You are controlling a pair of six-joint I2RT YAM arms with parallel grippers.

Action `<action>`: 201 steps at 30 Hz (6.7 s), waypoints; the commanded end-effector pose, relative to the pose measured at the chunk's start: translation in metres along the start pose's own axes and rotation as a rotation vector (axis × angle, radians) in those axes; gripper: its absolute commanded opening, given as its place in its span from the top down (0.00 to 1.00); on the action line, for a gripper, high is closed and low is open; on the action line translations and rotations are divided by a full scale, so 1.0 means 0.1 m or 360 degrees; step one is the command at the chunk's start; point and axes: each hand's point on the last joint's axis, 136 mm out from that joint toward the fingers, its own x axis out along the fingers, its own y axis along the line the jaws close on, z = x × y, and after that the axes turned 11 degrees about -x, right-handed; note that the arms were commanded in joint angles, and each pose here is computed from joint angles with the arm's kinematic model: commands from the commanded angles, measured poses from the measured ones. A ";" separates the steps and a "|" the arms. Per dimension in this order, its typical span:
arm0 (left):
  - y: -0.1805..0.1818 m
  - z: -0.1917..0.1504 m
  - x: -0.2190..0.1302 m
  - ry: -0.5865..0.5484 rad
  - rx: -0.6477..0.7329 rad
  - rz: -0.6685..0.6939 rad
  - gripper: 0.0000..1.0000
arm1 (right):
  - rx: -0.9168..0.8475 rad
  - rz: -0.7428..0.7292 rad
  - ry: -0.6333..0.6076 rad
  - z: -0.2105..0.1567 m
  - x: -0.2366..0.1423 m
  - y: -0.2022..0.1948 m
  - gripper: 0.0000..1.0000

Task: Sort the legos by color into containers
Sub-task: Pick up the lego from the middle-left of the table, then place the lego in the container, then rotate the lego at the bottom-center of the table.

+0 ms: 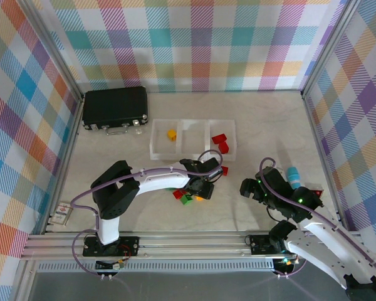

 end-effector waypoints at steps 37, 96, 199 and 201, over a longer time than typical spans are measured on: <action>0.31 0.42 -0.81 -0.0277 -0.0029 0.0063 0.81 | -0.0003 -0.0006 -0.0112 0.10 -0.09 -0.06 0.01; 1.77 2.32 -0.92 -0.0564 -0.0440 0.0051 0.24 | -0.0150 -0.0052 -0.0124 0.21 -0.11 -0.05 0.01; -0.13 -0.13 -0.10 -0.0033 0.0485 -0.0299 0.01 | -0.0046 0.0087 -0.0021 -0.01 -0.06 0.03 0.01; -0.14 -0.08 -0.11 -0.0053 0.0494 -0.0291 0.01 | -0.0046 0.0085 -0.0019 -0.02 -0.06 0.03 0.01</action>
